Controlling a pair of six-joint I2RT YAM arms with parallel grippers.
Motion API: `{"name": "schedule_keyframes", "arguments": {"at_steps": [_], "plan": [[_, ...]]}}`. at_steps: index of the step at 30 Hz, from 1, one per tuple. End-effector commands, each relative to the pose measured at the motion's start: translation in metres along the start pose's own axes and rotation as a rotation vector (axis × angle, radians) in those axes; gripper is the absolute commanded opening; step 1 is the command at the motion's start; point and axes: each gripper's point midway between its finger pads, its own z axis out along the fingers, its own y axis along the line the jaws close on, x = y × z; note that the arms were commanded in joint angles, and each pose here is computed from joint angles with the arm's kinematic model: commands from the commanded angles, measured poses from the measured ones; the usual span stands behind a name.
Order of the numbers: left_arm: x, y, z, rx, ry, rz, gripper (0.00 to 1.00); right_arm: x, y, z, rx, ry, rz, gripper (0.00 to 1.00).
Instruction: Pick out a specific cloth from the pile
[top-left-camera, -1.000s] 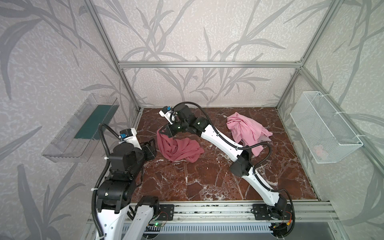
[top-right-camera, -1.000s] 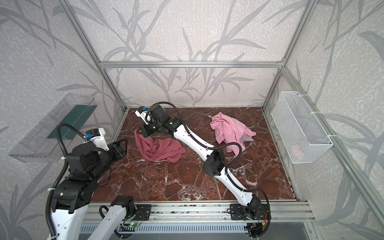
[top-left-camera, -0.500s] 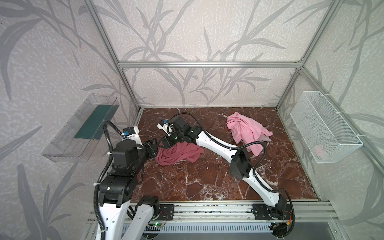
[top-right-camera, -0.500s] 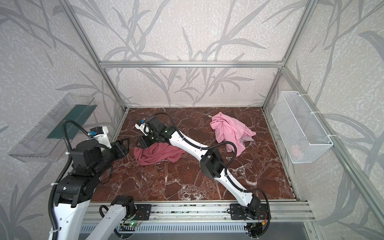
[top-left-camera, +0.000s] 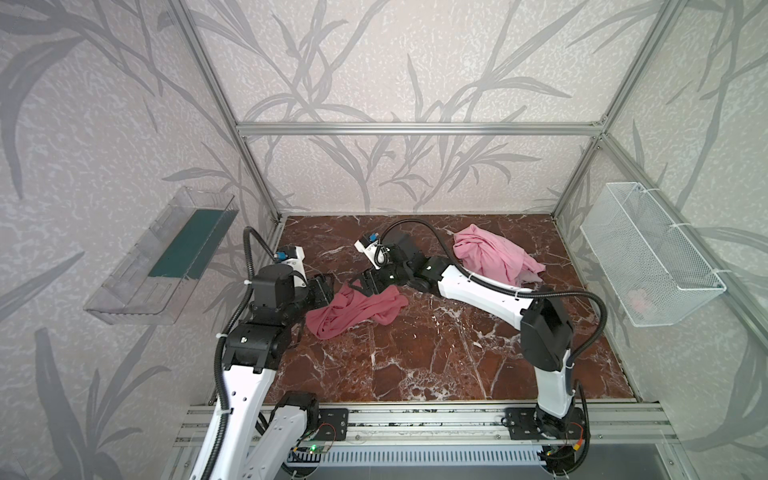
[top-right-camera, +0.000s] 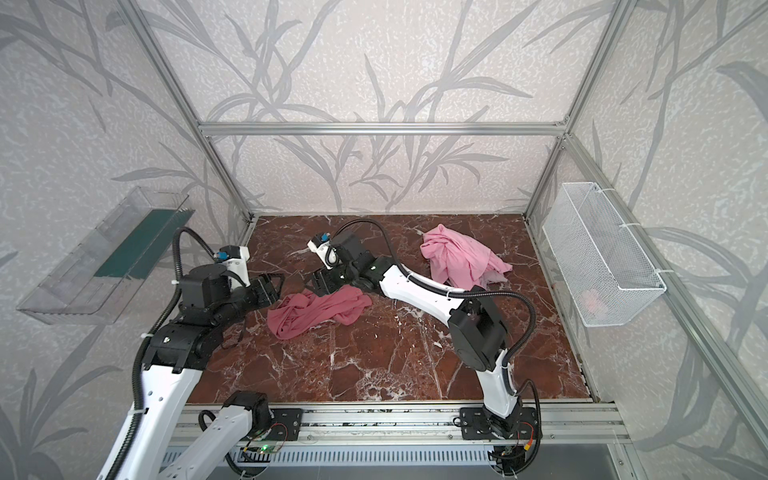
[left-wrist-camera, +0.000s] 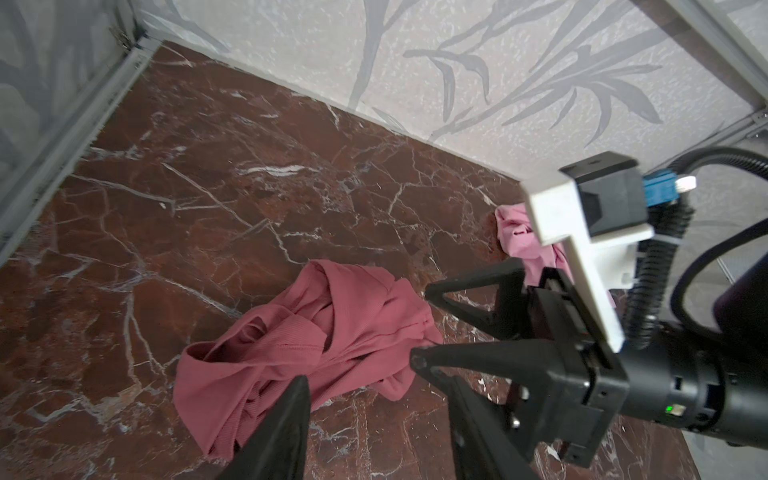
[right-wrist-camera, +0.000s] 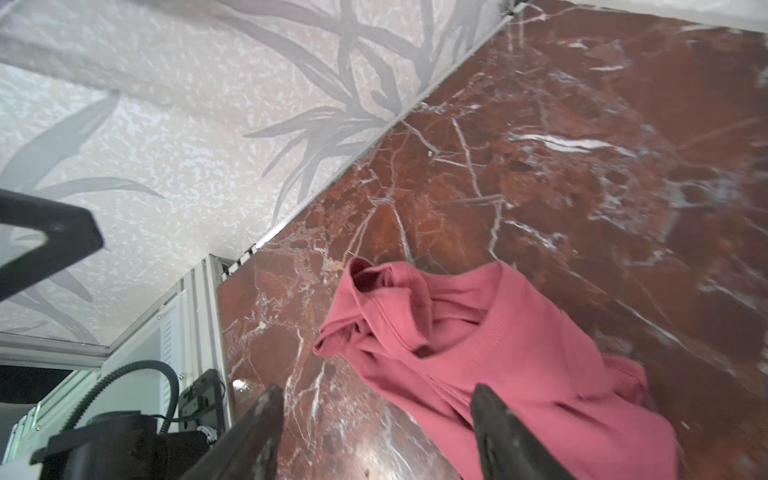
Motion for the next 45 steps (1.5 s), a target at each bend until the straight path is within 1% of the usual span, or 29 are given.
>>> {"name": "schedule_keyframes", "arguments": {"at_steps": [1,7,11,15,18,21,25,28,32,40,45], "plan": [[0.012,-0.013,0.02,0.048,0.027,0.026,0.52,-0.005,-0.015,-0.035,0.055,-0.078,0.016,0.71],[0.049,-0.035,0.056,0.068,0.144,0.114,0.5,0.027,-0.049,-0.091,0.156,-0.119,0.099,0.7],[0.072,-0.058,0.082,0.109,0.216,0.162,0.49,0.053,-0.07,-0.122,0.236,-0.135,0.157,0.7],[0.095,-0.081,0.111,0.121,0.275,0.239,0.49,0.073,-0.085,-0.153,0.295,-0.152,0.207,0.7],[0.111,-0.092,0.135,0.113,0.317,0.286,0.47,0.084,-0.092,-0.173,0.347,-0.158,0.208,0.7],[0.129,-0.098,0.157,0.102,0.383,0.336,0.45,0.094,-0.098,-0.191,0.402,-0.169,0.21,0.7],[0.15,-0.099,0.183,0.058,0.479,0.382,0.41,0.107,-0.105,-0.212,0.445,-0.185,0.238,0.7],[0.162,-0.093,0.199,0.009,0.511,0.403,0.38,0.112,-0.109,-0.223,0.46,-0.189,0.249,0.7],[0.172,-0.09,0.212,0.0,0.524,0.388,0.38,0.114,-0.112,-0.23,0.471,-0.176,0.251,0.7],[0.17,-0.079,0.224,-0.071,0.503,0.425,0.39,0.112,-0.11,-0.226,0.442,-0.198,0.264,0.7],[0.174,-0.077,0.232,-0.081,0.514,0.435,0.39,0.106,-0.109,-0.223,0.425,-0.18,0.255,0.7]]}}
